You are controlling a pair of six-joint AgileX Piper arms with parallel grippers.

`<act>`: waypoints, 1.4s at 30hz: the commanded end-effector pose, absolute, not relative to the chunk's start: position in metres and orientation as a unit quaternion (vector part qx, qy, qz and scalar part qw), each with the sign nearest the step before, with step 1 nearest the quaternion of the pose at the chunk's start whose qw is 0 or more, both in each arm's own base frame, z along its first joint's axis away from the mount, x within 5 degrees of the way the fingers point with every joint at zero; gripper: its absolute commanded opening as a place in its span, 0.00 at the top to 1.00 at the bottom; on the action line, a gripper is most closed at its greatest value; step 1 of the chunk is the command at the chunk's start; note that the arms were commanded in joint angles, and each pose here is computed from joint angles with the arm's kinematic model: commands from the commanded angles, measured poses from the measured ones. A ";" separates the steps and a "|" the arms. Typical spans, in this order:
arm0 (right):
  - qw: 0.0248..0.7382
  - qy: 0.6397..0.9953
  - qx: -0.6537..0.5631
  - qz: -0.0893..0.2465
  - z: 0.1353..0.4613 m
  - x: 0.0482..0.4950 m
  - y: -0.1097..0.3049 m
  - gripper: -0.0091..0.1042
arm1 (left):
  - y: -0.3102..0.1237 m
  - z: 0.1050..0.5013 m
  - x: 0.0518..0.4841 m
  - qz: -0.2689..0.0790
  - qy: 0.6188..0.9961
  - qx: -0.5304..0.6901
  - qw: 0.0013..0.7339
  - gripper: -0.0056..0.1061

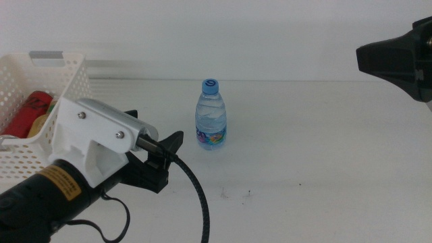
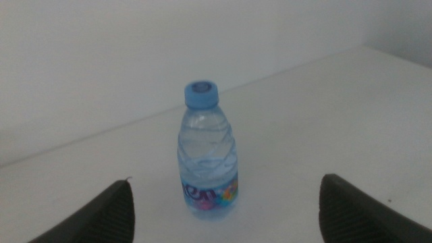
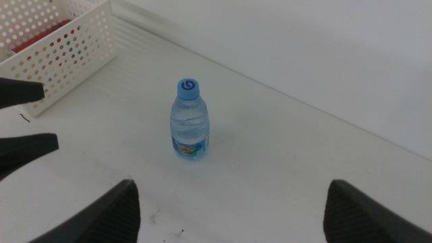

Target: Use arms to grab the bottles and put them into the dustbin to the left of the table.

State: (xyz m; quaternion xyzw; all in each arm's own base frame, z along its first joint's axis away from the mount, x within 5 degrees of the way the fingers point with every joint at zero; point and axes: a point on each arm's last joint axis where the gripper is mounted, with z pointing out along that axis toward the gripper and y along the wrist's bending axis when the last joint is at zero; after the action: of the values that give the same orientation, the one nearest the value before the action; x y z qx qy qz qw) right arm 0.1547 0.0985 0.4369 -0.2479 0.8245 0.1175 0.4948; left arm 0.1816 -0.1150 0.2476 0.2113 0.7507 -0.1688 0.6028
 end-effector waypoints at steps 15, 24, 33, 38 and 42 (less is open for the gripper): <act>0.502 0.820 -0.250 0.116 0.440 0.154 0.098 0.10 | -0.133 0.203 0.203 -0.197 0.766 0.197 0.579 0.11; 0.502 0.820 -0.250 0.116 0.440 0.154 0.098 0.10 | -0.142 0.170 0.221 -0.200 0.757 0.177 0.596 0.11; 0.502 0.820 -0.250 0.116 0.440 0.154 0.098 0.10 | -0.156 0.147 0.248 -0.193 0.767 0.163 0.590 0.11; 0.502 0.820 -0.250 0.116 0.440 0.154 0.098 0.10 | -0.161 0.140 0.273 -0.195 0.765 0.167 0.591 0.11; 0.502 0.820 -0.250 0.116 0.440 0.154 0.098 0.10 | -0.162 0.135 0.290 -0.203 0.763 0.173 0.589 0.11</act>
State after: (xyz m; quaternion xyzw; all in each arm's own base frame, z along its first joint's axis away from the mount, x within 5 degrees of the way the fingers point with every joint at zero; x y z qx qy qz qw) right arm 0.1547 0.0986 0.4369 -0.2477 0.8246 0.1182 0.4946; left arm 0.2841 -0.1617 0.1351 0.1751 0.7663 -0.1940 0.5870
